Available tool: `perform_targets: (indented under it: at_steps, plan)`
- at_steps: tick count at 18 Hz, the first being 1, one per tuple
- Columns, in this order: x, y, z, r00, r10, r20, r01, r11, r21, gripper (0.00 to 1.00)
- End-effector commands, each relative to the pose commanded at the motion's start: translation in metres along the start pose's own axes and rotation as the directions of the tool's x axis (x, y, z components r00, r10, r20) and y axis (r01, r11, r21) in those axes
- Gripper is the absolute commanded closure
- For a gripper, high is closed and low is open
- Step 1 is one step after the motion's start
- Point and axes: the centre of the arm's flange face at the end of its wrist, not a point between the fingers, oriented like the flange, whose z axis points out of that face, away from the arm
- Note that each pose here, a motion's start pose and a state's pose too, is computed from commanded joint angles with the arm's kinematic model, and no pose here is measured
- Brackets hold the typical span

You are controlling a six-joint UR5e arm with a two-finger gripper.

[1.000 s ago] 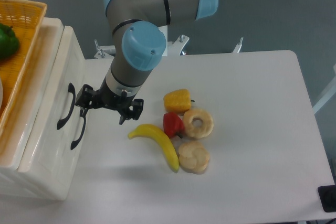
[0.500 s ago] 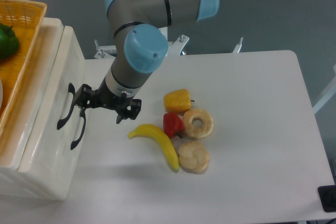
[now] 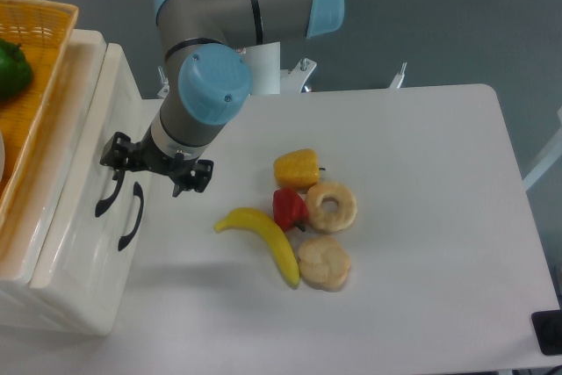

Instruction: Slide open the top white drawer

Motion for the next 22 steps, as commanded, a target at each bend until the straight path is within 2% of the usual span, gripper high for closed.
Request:
perform_targets:
  at_steps: [22]
  plan:
    - [-0.004, 0.001, 0.022, 1.000, 0.019, -0.009, -0.019, 0.999, -0.031, 0.00]
